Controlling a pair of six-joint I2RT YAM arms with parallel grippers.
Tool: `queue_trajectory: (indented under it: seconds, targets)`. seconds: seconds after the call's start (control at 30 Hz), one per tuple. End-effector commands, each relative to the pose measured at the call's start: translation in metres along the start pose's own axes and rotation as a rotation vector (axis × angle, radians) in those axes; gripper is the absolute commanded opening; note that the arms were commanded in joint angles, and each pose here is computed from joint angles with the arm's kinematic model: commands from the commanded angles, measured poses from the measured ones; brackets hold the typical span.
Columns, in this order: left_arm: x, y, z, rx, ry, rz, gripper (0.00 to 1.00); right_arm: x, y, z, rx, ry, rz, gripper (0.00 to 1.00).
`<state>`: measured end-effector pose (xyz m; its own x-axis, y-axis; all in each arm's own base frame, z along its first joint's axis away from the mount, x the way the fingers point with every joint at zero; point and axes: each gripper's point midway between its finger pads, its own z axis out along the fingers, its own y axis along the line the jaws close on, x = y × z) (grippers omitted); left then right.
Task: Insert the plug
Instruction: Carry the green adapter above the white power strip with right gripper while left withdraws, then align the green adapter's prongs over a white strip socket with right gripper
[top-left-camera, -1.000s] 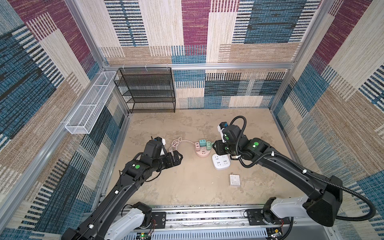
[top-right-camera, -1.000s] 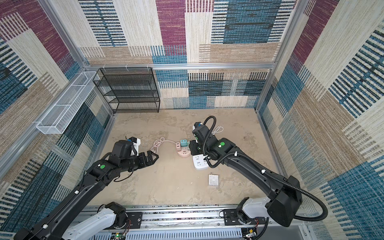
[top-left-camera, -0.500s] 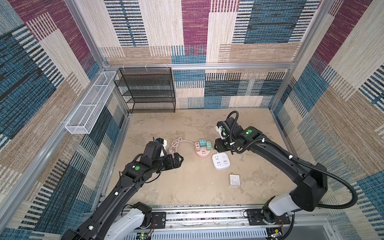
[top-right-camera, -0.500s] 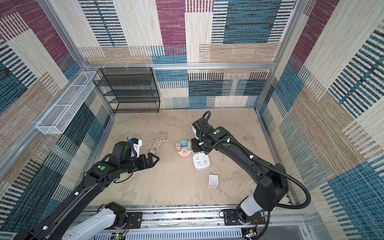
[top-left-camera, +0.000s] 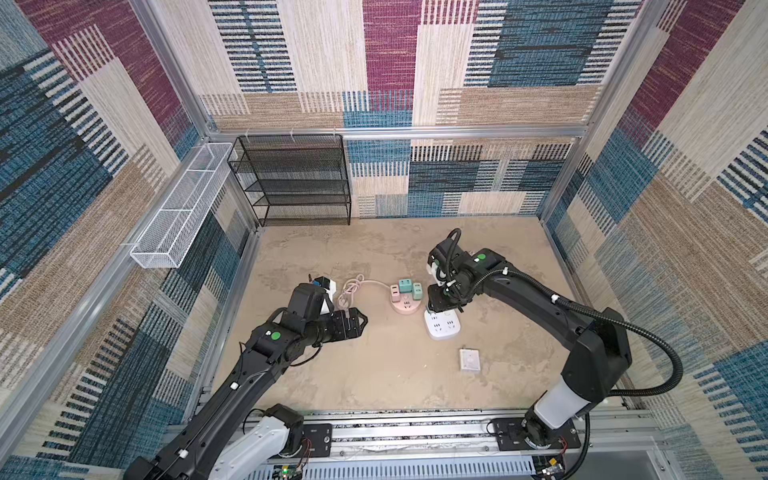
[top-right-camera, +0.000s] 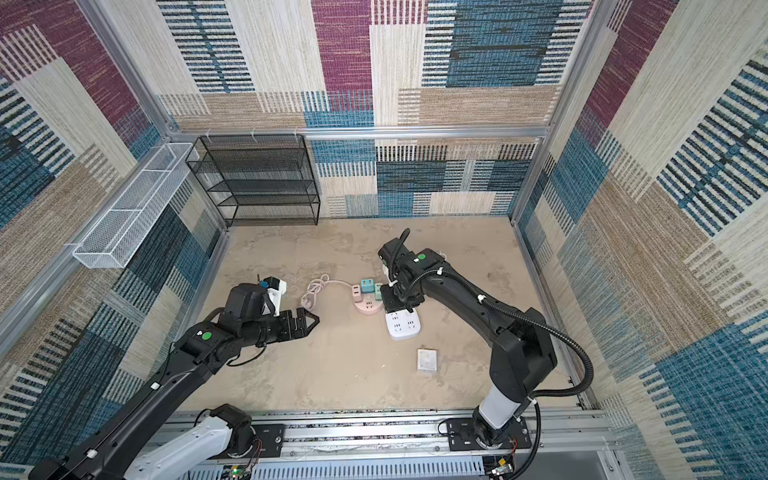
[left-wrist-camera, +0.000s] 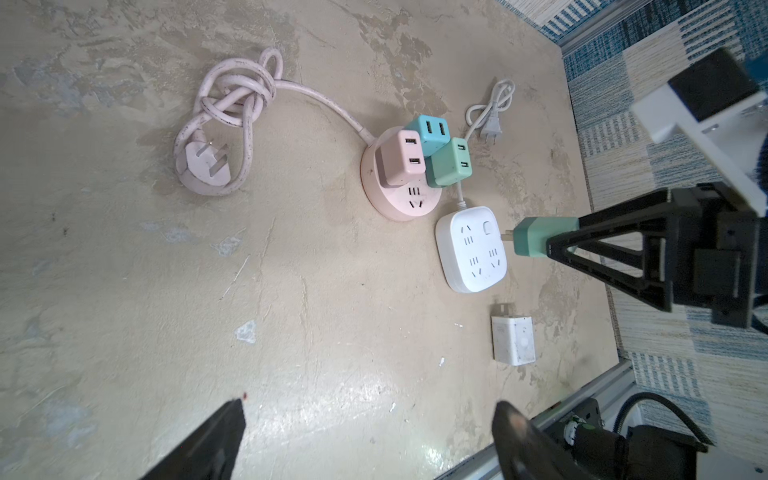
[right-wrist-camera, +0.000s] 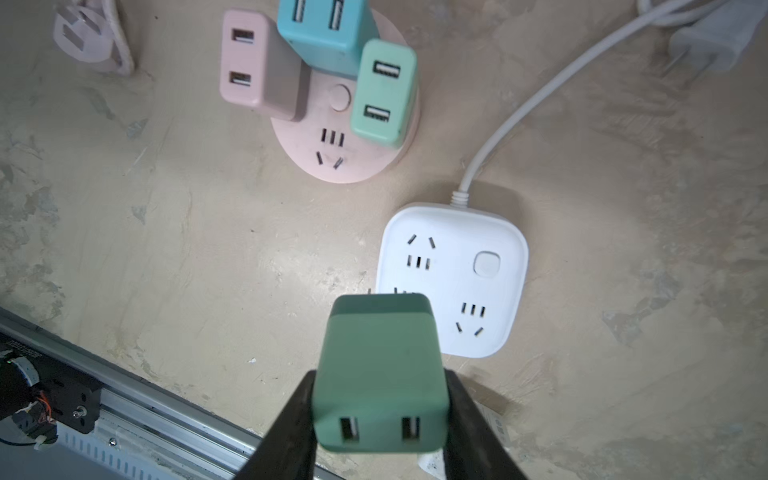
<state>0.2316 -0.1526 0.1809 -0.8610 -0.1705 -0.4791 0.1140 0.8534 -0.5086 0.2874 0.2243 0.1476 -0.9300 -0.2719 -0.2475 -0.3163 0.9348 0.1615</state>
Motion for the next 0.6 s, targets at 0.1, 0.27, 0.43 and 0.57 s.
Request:
queue_trajectory:
  seconds: [0.1,0.27,0.43,0.57]
  targets:
    - [0.001,0.001,0.003,-0.004,0.009,0.023,0.97,0.0,-0.006,0.009,0.035,0.019,-0.01,0.0]
    - [0.003,0.003,0.006,-0.003,0.01,0.015,0.97,0.0,-0.008,0.018,0.047,0.038,-0.011,0.0]
    - [0.004,0.004,0.011,-0.001,0.024,0.011,0.97,0.0,-0.011,0.025,0.068,0.055,-0.01,0.0]
    - [0.003,0.003,0.013,0.001,0.022,0.014,0.97,0.002,-0.013,0.031,0.079,0.074,-0.011,0.0]
